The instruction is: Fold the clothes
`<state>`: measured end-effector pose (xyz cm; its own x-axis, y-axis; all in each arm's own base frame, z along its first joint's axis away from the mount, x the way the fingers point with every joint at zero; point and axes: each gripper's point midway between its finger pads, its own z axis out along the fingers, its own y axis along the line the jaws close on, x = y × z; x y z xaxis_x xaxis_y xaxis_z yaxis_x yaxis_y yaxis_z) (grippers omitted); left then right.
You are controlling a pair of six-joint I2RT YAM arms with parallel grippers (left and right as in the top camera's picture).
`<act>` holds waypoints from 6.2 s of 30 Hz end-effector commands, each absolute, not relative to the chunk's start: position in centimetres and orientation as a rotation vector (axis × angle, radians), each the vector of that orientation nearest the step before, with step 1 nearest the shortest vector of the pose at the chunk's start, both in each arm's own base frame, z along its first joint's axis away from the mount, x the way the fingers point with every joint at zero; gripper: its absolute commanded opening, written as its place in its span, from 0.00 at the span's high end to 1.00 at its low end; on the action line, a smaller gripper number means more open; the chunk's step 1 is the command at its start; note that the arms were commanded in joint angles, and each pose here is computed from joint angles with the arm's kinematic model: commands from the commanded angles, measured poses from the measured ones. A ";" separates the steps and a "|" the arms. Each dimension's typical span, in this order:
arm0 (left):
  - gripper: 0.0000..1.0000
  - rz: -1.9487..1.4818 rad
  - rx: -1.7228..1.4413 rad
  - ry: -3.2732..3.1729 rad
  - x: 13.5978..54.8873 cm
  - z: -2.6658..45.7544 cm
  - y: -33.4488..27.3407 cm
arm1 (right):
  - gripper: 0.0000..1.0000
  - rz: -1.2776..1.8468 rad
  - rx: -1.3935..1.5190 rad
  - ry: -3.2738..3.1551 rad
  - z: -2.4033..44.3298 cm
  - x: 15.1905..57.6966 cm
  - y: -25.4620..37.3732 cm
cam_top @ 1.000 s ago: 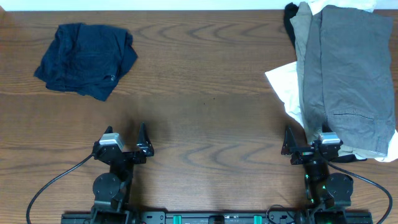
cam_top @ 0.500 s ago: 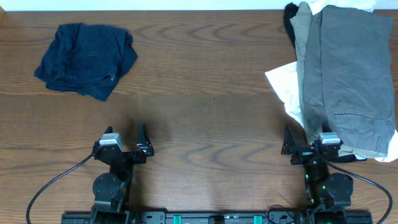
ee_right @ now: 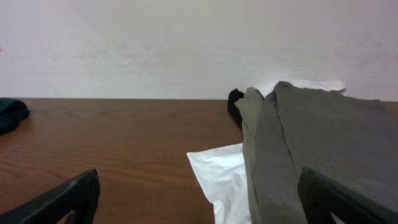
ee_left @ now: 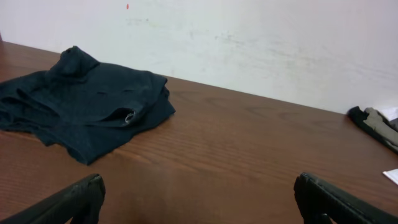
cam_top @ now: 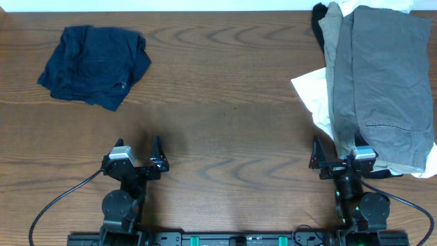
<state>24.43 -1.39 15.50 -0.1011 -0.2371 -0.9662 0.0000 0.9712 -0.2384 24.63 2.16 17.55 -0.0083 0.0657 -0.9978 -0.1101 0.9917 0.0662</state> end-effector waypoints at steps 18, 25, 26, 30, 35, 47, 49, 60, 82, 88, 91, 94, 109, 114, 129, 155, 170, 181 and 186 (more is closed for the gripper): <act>0.02 -0.222 -0.139 1.764 24.2 15.1 -2.3 | 0.01 0.319 0.049 1.617 18.8 24.3 3.2; 0.02 -0.193 -0.143 1.936 25.9 17.9 -2.5 | 0.01 0.238 0.092 1.766 21.8 25.6 2.1; 0.02 -0.185 -0.139 1.962 26.5 18.6 -2.6 | 0.01 0.231 0.101 1.805 22.2 26.1 2.0; 0.02 -0.134 -0.090 2.081 28.9 20.5 -2.9 | 0.01 0.217 0.115 1.963 23.4 28.3 2.0; 0.02 -0.083 -0.050 2.272 32.8 21.0 -3.5 | 0.01 0.161 0.154 2.178 24.3 32.3 1.5; 0.02 -0.197 0.006 2.503 37.4 17.9 -6.2 | 0.01 -0.018 0.043 2.442 21.0 39.6 -0.1; 0.02 -0.207 0.009 2.505 37.6 17.6 -6.4 | 0.01 -0.097 0.118 2.475 19.8 39.7 -2.1; 0.02 -0.210 0.011 2.469 38.5 18.0 -6.5 | 0.14 -0.159 0.342 2.689 11.3 39.3 -9.5; 0.02 -0.193 0.006 2.613 38.7 13.0 -6.6 | 0.64 -0.180 0.409 2.880 1.9 38.7 -12.7; 0.02 -0.196 0.007 2.589 39.2 13.3 -6.7 | 0.81 -0.189 0.472 2.868 2.0 38.2 -14.5; 0.02 -0.198 0.007 2.579 39.4 13.4 -6.7 | 0.91 -0.189 0.488 2.862 2.1 38.1 -14.9; 0.01 -0.198 0.007 2.574 39.5 13.5 -6.7 | 0.99 -0.185 0.484 2.850 2.6 38.3 -14.8; 0.11 -0.165 -0.054 2.360 38.9 21.4 -4.6 | 0.99 0.397 -0.006 2.436 22.2 42.9 0.6; 0.11 -0.166 -0.089 2.302 37.6 24.0 -3.6 | 0.99 0.506 -0.240 2.306 26.0 43.7 11.0; 0.11 -0.066 -0.324 2.380 34.8 22.7 3.3 | 0.99 0.889 -0.642 2.260 17.1 42.2 36.2; 0.11 -0.036 -0.410 2.383 35.2 21.9 5.8 | 0.01 0.414 -0.561 2.604 18.5 44.6 27.7; 0.11 -0.153 -0.264 2.485 37.8 18.2 1.1 | 0.03 0.071 0.185 2.982 7.3 44.8 1.7; 0.11 -0.193 -0.143 2.510 39.4 16.4 -2.7 | 0.16 0.037 0.375 2.961 -0.5 42.7 -3.5; 0.11 -0.198 -0.128 2.499 39.6 16.6 -3.1 | 0.18 0.030 0.378 2.937 -2.4 42.2 -4.6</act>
